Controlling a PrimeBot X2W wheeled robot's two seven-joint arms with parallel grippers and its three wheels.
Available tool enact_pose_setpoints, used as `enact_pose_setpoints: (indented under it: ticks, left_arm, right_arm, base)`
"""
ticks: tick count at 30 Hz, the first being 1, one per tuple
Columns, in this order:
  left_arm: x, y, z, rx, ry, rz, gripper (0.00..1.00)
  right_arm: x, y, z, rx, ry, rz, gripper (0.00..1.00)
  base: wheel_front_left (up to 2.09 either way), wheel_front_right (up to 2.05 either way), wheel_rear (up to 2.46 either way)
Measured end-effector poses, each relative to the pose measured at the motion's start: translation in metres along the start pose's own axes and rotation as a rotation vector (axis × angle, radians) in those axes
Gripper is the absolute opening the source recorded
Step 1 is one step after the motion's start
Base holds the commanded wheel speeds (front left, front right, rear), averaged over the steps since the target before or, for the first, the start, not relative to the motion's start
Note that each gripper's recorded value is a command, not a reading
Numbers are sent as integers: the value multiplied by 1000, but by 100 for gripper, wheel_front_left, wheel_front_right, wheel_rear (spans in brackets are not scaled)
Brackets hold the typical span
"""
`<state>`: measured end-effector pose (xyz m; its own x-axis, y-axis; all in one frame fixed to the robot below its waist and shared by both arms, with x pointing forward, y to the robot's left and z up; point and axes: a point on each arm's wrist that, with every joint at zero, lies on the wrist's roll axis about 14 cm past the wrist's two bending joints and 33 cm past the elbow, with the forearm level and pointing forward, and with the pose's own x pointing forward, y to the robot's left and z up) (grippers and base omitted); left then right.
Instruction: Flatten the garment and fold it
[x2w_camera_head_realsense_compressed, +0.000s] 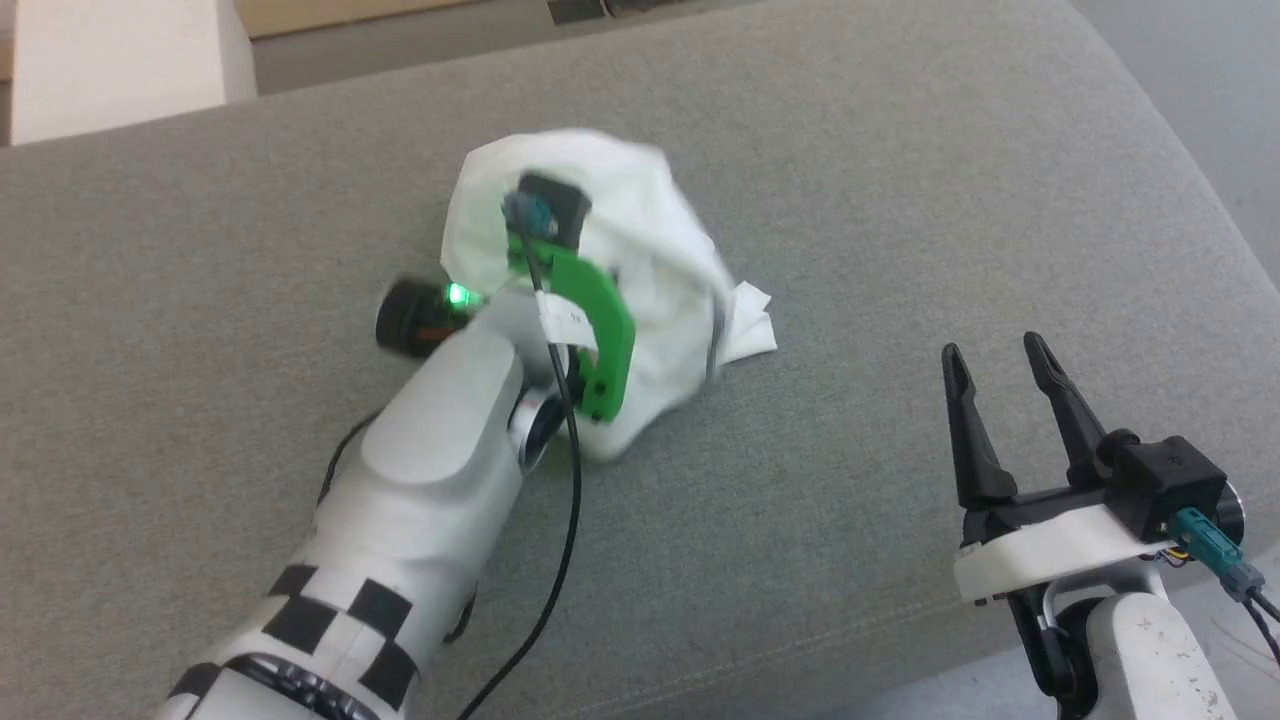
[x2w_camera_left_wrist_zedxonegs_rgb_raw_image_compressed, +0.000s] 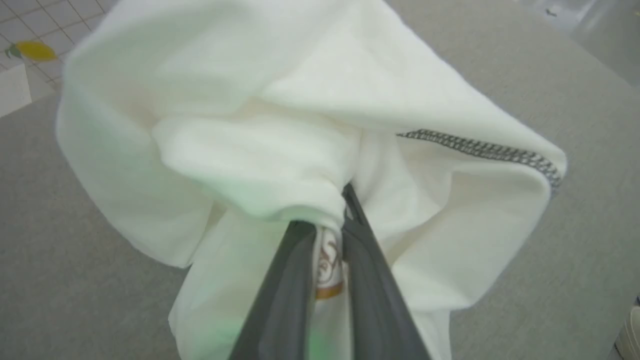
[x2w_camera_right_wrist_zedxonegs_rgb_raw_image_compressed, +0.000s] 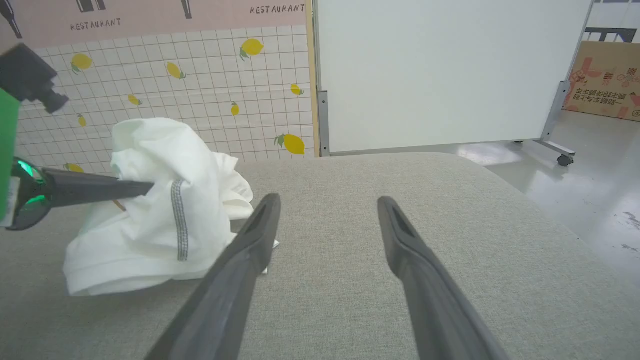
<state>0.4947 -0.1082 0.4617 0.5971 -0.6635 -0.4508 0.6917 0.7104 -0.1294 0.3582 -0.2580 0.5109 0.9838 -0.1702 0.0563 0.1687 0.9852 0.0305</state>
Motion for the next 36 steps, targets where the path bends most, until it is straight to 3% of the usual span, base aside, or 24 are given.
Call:
enact_pose_setpoints:
  ticks: [3, 6, 7, 8, 9, 14, 21, 27, 36]
  left_arm:
    - [4, 3, -53, -38, 202, -4, 0]
    - [3, 5, -75, -72, 290, -6, 0]
    - [3, 6, -75, -78, 293, -4, 9]
    - [2, 7, -74, -83, 287, -2, 71]
    - [2, 9, -70, -94, 264, 5, 100]
    - [-4, 26, -26, -125, 28, 59, 100]
    - [-53, 50, 51, -165, -461, 137, 100]
    - [-122, 96, 46, -187, -647, 320, 100]
    - [-221, 121, 13, -145, -752, 531, 100]
  right_arm:
    - [1, -2, -8, -3, 21, -8, 100]
    - [3, -1, -13, 0, 36, -5, 100]
    - [4, 0, -14, 1, 34, -1, 100]
    - [5, 2, -14, 3, 31, 4, 100]
    - [7, 4, -14, 5, 31, 9, 100]
    - [12, 11, -12, 12, 20, 30, 100]
    - [16, 21, 1, 6, -22, 64, 100]
    - [16, 30, 11, -9, -42, 92, 100]
    - [18, 47, 27, -20, -71, 141, 100]
  base:
    - [0, 0, 0]
    - [0, 0, 0]
    - [0, 0, 0]
    - [0, 0, 0]
    - [0, 0, 0]
    - [0, 0, 0]
    - [0, 0, 0]
    - [0, 0, 0]
    - [0, 0, 0]
